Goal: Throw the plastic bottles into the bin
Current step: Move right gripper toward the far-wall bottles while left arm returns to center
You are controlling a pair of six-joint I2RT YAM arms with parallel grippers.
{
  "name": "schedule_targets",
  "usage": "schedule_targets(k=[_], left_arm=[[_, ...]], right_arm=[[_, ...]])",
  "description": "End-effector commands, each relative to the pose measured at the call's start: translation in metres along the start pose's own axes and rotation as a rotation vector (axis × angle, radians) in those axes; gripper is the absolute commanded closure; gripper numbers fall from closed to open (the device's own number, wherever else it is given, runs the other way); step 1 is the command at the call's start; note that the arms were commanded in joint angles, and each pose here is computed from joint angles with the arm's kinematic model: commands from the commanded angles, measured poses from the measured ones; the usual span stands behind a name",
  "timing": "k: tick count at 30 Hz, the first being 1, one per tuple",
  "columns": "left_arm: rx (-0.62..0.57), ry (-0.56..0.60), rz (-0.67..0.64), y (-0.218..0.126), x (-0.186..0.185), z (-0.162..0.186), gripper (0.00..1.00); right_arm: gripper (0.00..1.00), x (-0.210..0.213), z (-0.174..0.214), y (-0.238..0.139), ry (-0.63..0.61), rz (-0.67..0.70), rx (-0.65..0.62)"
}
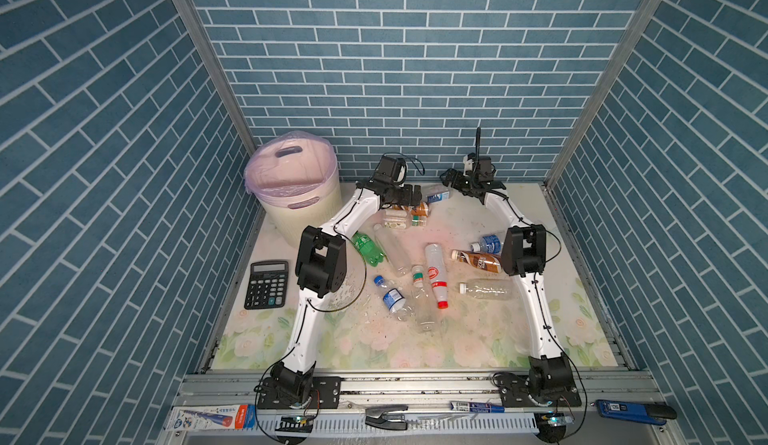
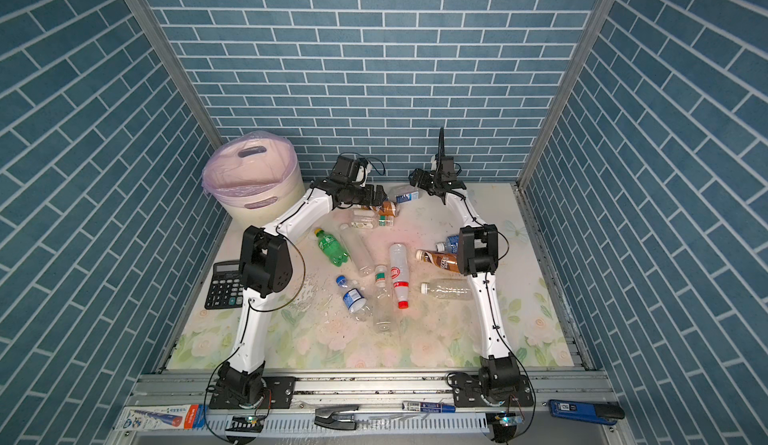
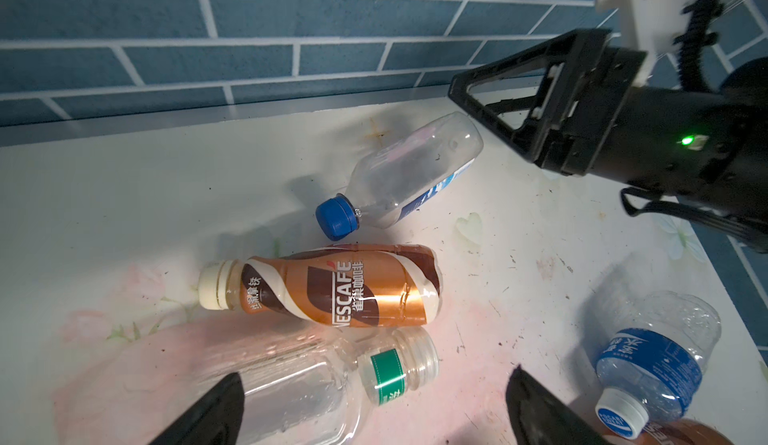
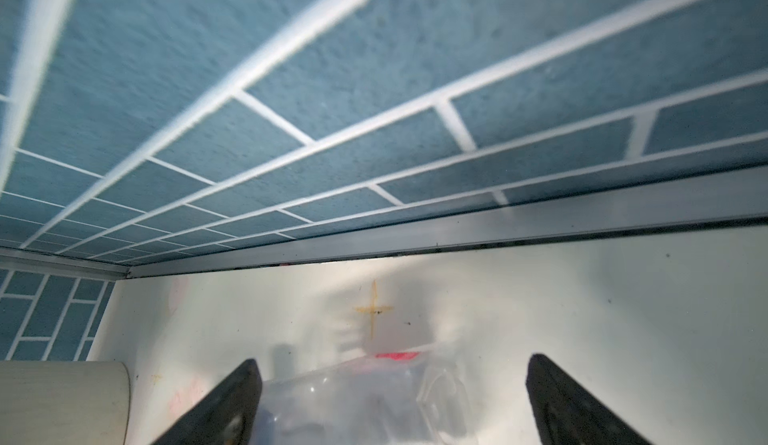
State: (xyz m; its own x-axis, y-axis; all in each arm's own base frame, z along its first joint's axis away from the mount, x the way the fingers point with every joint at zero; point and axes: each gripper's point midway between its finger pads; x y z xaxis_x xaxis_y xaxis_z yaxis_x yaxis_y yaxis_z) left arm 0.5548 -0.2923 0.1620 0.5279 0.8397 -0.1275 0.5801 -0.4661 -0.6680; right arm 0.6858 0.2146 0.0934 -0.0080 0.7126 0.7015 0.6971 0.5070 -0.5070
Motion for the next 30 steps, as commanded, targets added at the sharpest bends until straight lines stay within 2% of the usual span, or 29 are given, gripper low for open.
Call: schedule_targets(k=[1, 13, 20, 30], left_arm=[[-0.047, 0.027, -0.017, -0.016, 0.004, -0.016, 0.01], [-0.05, 0.038, -0.05, -0.02, 0.015, -0.02, 0.01], [-0.054, 0.034, -0.056, -0.023, 0.019, -0.021, 0.01], [-0.056, 0.035, -0.063, -0.025, 0.019, -0.022, 0.01]], right_arm=[[0.01, 0.008, -0.009, 0.002, -0.031, -0.037, -0.026], [0.01, 0.02, 0.016, 0.017, -0.056, -0.079, 0.024], [0.03, 0.017, 0.032, 0.021, -0.085, -0.021, 0.049], [0.12, 0.007, 0.039, 0.018, -0.097, 0.05, 0.07]])
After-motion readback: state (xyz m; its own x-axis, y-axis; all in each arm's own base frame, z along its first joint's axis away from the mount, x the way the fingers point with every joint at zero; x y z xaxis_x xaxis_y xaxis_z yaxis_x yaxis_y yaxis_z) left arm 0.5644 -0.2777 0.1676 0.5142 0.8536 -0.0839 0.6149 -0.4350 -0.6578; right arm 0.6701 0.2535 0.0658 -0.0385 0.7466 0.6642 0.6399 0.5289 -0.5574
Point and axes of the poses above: each gripper's point midway between its finger pads, its own y axis out along the fingers, its own x axis along the line the jaws close on, z = x × y, and after that the axes turned 15 degrees about y, right-handed
